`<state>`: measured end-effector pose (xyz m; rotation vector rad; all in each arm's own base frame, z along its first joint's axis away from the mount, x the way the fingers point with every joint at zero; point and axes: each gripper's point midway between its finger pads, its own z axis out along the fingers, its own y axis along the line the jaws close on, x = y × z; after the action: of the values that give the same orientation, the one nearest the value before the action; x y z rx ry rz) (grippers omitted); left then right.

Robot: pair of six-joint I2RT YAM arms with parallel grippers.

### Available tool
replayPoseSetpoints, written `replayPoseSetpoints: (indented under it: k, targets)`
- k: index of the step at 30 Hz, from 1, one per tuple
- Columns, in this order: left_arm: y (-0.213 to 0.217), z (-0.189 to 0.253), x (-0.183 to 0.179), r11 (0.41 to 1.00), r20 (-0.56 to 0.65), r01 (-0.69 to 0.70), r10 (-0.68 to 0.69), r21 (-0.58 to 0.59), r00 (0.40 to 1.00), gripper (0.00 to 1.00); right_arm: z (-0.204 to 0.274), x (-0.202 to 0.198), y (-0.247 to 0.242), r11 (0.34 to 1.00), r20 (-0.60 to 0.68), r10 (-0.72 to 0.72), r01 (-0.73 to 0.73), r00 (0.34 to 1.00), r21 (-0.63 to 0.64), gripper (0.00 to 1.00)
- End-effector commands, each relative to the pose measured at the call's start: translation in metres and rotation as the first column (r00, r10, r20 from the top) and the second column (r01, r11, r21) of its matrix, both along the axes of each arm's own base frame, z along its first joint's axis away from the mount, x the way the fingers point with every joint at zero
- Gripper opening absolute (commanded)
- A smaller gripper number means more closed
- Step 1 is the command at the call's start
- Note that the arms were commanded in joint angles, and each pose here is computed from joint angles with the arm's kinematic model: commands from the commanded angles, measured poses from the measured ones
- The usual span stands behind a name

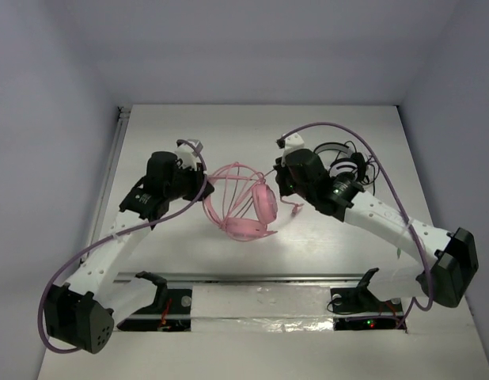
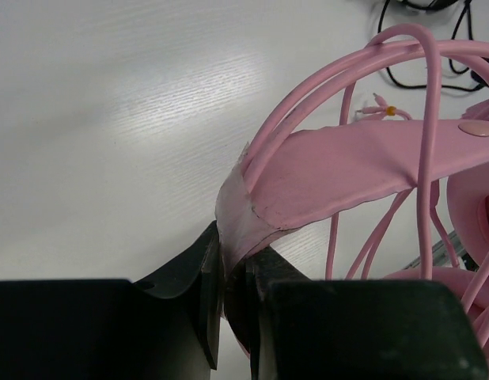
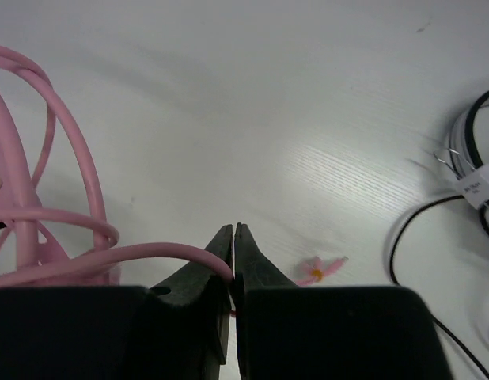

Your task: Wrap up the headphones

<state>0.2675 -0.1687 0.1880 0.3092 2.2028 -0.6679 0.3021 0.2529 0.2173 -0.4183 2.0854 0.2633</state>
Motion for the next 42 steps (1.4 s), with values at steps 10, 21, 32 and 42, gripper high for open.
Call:
replayPoseSetpoints:
  k: [10,21,32,42]
  targets:
    - [-0.026,0.124,0.001,0.941,0.227,0.163,-0.096,-0.296,0.969,0.00,0.045,-0.006,0.052,0.797,0.198,0.279,-0.341,0.940,0.498,0.24]
    - [-0.025,0.166,0.008,0.929,0.230,0.115,-0.034,-0.350,0.973,0.00,0.035,-0.018,0.068,0.675,0.306,0.358,-0.471,0.882,0.568,0.47]
    - [-0.026,0.200,0.010,0.910,0.243,0.099,0.001,-0.403,0.970,0.00,0.021,-0.024,0.068,0.640,0.312,0.358,-0.475,0.880,0.605,0.50]
    - [-0.025,0.229,0.005,0.876,0.259,0.100,0.030,-0.473,0.965,0.00,0.020,-0.022,0.049,0.641,0.357,0.239,-0.423,0.903,0.640,0.51]
